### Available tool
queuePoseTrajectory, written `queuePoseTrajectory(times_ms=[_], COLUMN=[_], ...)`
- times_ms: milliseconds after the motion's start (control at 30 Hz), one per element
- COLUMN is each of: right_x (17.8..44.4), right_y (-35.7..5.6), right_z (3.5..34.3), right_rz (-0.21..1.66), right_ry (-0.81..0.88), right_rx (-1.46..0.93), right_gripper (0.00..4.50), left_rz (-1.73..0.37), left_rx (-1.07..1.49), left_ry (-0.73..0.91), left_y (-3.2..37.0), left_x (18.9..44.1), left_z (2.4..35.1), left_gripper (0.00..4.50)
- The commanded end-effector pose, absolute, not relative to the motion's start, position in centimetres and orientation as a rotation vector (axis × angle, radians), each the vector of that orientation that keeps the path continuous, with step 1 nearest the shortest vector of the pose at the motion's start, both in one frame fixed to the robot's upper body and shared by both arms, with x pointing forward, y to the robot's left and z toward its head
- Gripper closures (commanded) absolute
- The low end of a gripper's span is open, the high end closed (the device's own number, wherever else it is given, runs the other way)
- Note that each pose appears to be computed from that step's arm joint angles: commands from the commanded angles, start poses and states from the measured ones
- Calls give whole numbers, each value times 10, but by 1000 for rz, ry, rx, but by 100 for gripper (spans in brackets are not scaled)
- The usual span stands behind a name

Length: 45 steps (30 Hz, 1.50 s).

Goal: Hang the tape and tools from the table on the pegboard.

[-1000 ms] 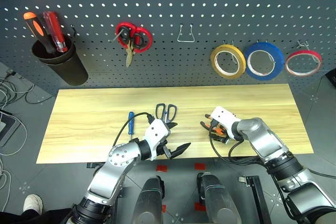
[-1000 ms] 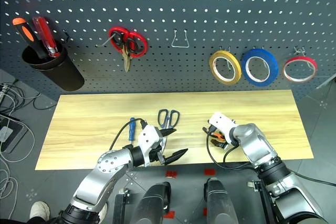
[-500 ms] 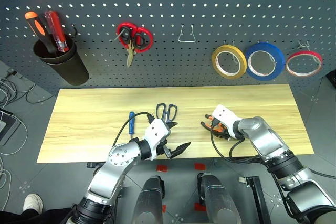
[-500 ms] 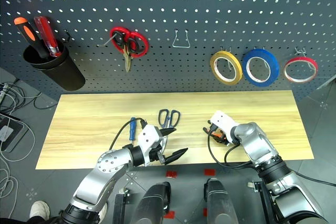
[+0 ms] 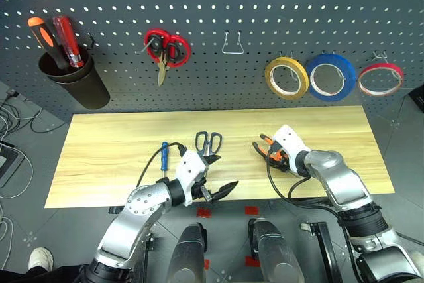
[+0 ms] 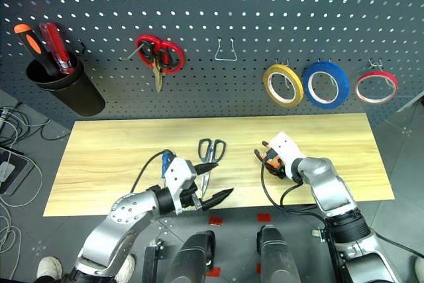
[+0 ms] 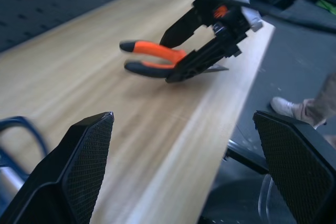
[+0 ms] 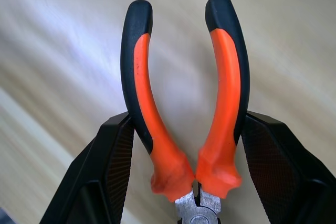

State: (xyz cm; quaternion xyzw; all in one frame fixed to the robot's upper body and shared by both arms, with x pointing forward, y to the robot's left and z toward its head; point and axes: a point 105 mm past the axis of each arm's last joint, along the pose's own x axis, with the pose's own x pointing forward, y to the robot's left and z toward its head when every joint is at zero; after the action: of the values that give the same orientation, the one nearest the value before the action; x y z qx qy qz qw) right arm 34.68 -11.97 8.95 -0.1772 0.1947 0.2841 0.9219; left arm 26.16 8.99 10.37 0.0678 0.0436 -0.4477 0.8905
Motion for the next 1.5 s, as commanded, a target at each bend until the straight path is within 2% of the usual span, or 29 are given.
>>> queuePoseTrajectory(times_ms=[33,267,400,667,867,1033,1500], right_x=[344,334,330,343,367,373,395], right_y=[-106,-75,-68,-66,-56,-45,-30], right_z=[143,213,269,323,333,342,333], right_rz=[524,505,461,373,337,316,299], right_ry=[179,-139,-367,-620,-678,-728,-673], right_rx=[-206,-66,0,-26,-31,13,108], right_gripper=[167,167,167,167,167,167,167], left_rz=[-863,-754,-662,-520,-475,-415,-409], left_rx=[78,33,23,16,0,5,-2], left_ry=[47,-27,-128,-272,-322,-338,-363], left_y=[96,101,107,105,101,104,88], left_x=[255,256,265,293,317,331,359], left_z=[122,149,176,208,216,214,220], left_gripper=[0,0,0,0,0,0,0])
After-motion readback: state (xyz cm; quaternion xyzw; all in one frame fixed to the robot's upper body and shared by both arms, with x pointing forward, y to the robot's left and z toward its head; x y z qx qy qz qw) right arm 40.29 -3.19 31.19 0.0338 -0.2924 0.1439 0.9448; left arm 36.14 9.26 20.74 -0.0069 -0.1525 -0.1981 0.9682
